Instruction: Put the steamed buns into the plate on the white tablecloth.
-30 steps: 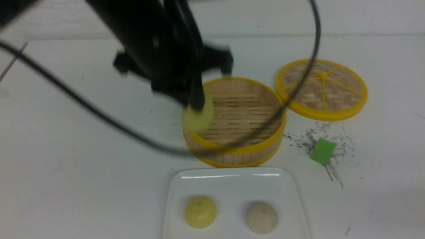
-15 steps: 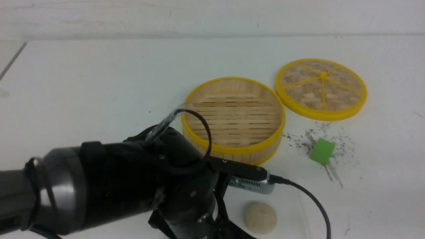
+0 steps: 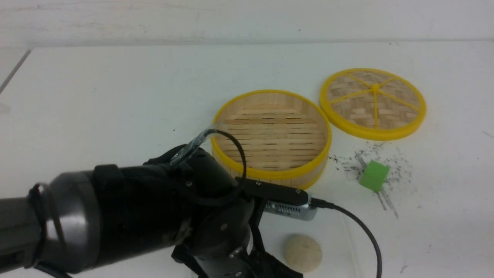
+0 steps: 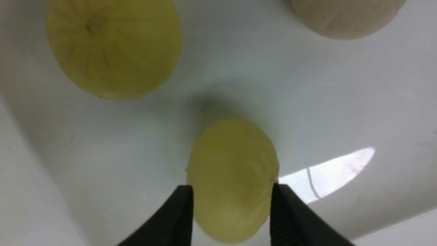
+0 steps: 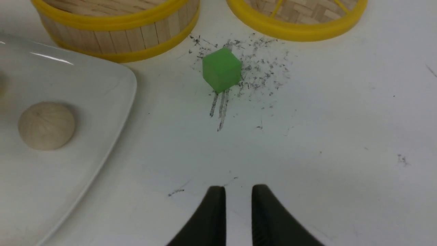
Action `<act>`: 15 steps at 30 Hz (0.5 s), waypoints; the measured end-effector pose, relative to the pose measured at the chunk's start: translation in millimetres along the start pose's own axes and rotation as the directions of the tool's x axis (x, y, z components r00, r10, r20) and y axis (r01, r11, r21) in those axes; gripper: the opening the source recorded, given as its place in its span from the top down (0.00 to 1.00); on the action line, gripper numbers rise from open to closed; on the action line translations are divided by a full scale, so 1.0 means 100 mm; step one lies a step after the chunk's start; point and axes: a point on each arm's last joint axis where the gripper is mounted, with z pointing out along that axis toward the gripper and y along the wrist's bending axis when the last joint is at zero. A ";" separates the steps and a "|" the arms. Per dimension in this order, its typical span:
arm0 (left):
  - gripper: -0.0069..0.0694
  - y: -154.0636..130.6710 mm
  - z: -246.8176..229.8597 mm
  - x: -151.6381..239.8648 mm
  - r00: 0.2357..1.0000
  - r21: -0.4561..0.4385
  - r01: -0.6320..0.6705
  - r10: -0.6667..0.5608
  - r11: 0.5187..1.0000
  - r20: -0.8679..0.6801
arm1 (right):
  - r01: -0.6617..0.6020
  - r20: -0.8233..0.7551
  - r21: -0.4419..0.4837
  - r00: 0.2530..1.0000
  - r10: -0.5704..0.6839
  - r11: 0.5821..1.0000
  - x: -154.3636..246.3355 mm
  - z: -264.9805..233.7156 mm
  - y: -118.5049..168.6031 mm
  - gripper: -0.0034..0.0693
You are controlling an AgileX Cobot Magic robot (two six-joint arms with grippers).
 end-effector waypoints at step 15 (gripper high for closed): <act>0.67 -0.02 -0.47 -0.21 0.978 -0.018 -0.085 0.087 0.996 0.188 | -0.075 0.206 0.022 0.976 0.069 0.997 -0.21 -0.86 -0.17 0.97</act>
